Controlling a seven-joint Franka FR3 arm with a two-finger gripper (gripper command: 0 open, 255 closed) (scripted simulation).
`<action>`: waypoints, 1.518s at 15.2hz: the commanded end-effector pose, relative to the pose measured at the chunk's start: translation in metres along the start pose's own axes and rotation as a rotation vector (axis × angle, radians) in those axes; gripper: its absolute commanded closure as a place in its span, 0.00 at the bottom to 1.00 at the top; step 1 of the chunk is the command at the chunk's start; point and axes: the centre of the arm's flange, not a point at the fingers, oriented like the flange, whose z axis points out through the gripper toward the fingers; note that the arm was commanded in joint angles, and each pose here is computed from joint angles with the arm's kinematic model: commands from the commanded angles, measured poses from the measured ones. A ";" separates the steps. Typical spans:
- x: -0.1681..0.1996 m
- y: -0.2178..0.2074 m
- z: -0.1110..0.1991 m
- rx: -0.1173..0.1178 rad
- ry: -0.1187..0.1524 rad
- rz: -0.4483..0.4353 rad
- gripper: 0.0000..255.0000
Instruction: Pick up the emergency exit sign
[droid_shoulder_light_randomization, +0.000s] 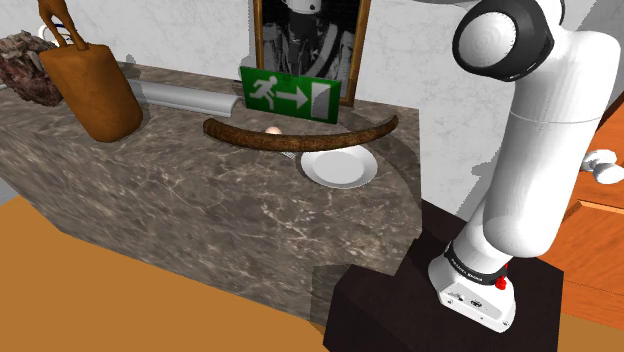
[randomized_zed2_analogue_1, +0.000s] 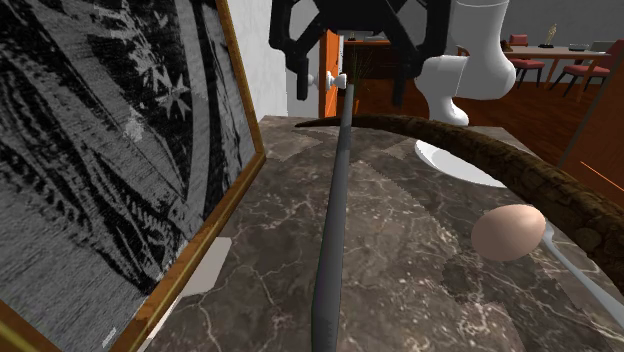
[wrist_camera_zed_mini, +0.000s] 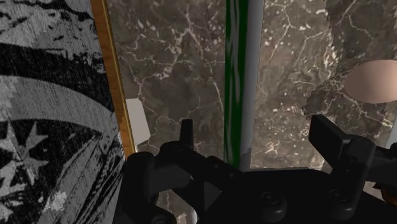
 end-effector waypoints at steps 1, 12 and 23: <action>-0.001 0.000 0.012 0.000 0.000 0.000 0.00; -0.002 0.000 0.015 0.000 0.000 0.000 1.00; 0.004 0.001 -0.038 0.000 0.000 0.000 1.00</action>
